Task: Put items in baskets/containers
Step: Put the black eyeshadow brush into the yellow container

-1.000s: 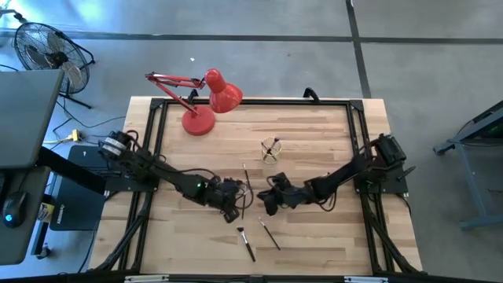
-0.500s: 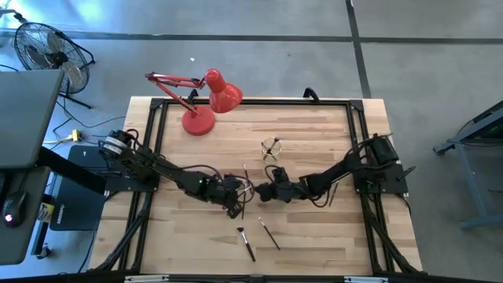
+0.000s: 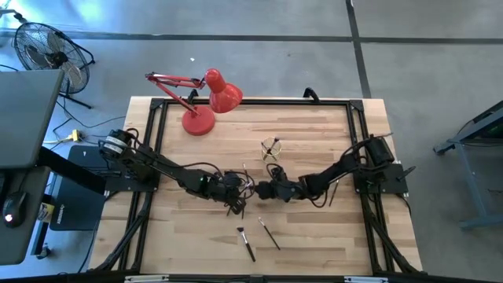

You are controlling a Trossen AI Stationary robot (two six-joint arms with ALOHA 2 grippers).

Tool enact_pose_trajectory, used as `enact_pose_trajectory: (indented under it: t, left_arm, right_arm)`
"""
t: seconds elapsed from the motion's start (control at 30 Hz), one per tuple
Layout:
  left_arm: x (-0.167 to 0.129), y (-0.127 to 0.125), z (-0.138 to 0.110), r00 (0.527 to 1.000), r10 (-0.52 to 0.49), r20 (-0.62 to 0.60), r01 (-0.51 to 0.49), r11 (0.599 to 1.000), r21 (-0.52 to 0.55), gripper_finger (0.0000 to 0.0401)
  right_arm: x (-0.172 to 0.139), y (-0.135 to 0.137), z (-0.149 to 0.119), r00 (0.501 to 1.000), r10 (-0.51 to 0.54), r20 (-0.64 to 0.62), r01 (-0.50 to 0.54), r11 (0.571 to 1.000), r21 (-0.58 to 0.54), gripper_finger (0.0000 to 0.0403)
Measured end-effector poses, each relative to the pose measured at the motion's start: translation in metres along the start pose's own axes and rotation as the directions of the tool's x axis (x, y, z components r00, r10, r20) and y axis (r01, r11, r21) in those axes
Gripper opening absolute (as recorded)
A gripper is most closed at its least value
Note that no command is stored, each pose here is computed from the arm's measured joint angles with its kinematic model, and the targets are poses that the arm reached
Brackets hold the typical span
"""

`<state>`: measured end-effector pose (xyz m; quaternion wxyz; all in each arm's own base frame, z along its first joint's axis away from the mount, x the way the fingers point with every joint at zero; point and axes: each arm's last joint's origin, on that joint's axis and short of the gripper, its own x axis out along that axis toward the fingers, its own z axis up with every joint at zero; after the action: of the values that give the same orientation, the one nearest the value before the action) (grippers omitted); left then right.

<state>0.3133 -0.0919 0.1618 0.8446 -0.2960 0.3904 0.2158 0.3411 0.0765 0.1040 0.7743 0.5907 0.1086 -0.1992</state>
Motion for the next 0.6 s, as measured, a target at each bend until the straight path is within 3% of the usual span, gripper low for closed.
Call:
enact_pose_trajectory:
  t: [0.6]
  left_arm:
    - [-0.0001, -0.0042, 0.003, 0.999, -0.036, 0.039, 0.037, 0.999, -0.016, 0.0]
  right_arm:
    - [0.0036, 0.0004, 0.0104, 0.997, 0.004, 0.076, -0.005, 1.0, 0.014, 0.0129]
